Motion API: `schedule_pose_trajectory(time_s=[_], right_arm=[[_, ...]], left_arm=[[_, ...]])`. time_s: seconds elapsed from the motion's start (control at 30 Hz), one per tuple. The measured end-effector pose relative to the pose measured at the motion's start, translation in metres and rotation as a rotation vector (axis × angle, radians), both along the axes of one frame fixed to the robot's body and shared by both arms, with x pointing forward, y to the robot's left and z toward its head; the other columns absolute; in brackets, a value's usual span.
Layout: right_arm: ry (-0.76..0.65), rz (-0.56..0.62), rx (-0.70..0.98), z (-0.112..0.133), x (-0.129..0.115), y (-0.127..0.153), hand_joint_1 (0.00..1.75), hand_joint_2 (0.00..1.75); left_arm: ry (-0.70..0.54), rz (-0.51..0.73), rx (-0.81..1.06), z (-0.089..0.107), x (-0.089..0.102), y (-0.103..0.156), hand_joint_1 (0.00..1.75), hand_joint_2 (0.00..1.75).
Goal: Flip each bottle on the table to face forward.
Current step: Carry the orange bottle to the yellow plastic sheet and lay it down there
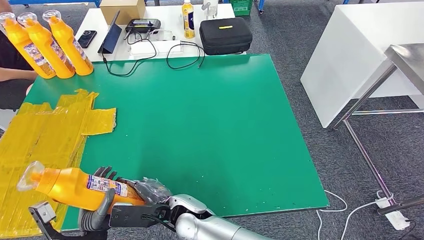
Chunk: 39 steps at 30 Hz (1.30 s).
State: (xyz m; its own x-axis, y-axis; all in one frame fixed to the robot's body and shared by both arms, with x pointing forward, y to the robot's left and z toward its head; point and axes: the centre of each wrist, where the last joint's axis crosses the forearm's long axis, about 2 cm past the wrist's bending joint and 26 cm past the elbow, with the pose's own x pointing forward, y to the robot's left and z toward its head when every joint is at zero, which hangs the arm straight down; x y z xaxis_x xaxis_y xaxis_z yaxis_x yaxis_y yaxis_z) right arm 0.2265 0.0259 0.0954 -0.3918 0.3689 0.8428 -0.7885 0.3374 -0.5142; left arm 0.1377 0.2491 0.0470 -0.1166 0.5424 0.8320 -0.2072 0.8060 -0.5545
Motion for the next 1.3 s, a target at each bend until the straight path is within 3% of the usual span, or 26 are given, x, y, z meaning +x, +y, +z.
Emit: schedule_pose_trajectory(time_s=[0.73,0.77,0.8,0.87,0.9,0.93,1.07,1.3], right_arm=[[0.001,0.0,-0.001,0.0,-0.001,0.0,1.75,1.75],[0.001,-0.001,0.0,0.0,-0.001,0.0,1.63,1.75],[0.001,-0.003,0.001,-0.001,-0.001,0.0,1.2,1.75],[0.0,-0.012,0.004,-0.001,-0.001,0.0,0.32,0.87],[-0.002,-0.02,0.009,-0.002,-0.002,0.0,0.0,0.44],[-0.005,-0.031,0.015,-0.003,-0.002,-0.001,0.0,0.0],[-0.026,-0.087,0.058,-0.009,-0.008,-0.003,0.0,0.0],[-0.126,-0.21,0.063,-0.007,-0.002,-0.018,0.0,0.0]], left_arm=[[-0.005,0.004,0.001,0.0,0.0,0.0,1.75,1.75],[-0.005,0.004,0.001,0.0,0.0,0.0,1.75,1.75],[-0.005,0.005,0.002,0.0,0.0,0.0,1.75,1.75],[-0.007,0.006,0.009,0.001,0.001,0.0,1.75,1.75],[-0.009,0.006,0.016,0.002,0.002,0.0,1.75,1.75],[-0.013,0.007,0.025,0.004,0.003,0.0,1.75,1.75],[-0.025,0.02,0.105,0.011,0.011,0.002,1.75,1.75],[-0.069,0.144,0.452,0.039,0.043,0.009,1.75,1.75]])
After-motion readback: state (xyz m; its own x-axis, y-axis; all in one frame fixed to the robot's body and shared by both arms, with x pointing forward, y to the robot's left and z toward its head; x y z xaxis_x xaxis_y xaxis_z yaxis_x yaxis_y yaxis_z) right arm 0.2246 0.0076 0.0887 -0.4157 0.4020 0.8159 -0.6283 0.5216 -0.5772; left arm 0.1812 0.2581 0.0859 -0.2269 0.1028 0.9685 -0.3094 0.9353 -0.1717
